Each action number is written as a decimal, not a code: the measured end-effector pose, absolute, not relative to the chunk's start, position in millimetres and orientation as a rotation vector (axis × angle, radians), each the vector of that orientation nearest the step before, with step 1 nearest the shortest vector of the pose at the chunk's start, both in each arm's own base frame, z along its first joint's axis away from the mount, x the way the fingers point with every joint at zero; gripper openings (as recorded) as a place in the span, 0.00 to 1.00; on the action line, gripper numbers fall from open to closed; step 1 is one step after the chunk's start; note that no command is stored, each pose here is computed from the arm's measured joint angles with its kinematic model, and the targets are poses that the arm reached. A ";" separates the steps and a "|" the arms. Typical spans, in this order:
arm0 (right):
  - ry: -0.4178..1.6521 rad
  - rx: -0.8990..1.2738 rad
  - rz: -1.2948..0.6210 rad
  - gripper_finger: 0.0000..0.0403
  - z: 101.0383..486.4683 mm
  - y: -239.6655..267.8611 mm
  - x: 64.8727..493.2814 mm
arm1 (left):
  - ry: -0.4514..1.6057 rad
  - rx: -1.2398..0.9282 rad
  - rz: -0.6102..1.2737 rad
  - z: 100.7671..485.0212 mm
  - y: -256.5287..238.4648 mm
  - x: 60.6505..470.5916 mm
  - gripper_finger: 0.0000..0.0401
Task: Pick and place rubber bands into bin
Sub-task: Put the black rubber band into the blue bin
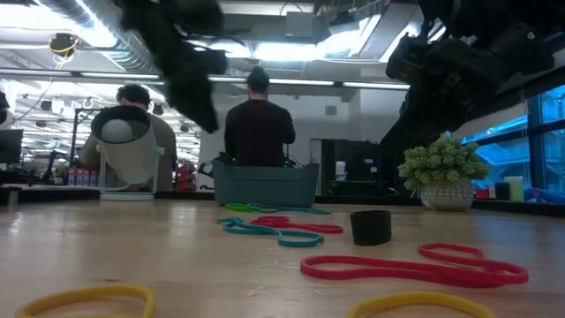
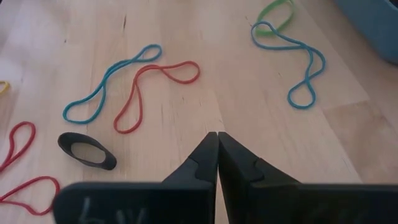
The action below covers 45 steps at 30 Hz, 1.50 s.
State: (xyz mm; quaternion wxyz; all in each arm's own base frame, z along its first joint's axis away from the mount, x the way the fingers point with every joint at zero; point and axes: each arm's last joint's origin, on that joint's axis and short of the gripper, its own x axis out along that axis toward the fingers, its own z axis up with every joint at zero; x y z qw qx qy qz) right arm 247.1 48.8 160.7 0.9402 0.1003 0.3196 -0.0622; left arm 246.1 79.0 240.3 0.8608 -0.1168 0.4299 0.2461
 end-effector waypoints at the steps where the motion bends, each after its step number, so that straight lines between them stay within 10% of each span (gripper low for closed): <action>1: 0.653 0.218 -0.132 0.04 160.6 48.9 247.1 | 0.897 -0.250 0.502 236.9 68.8 239.2 0.31; 20: 0.637 0.178 -0.062 0.01 167.5 68.7 252.5 | 0.773 -0.172 0.263 171.0 -17.9 172.6 0.01; 45: 1.131 0.091 0.024 0.11 142.6 140.0 343.3 | 0.703 -0.142 0.142 168.4 -18.7 176.5 0.00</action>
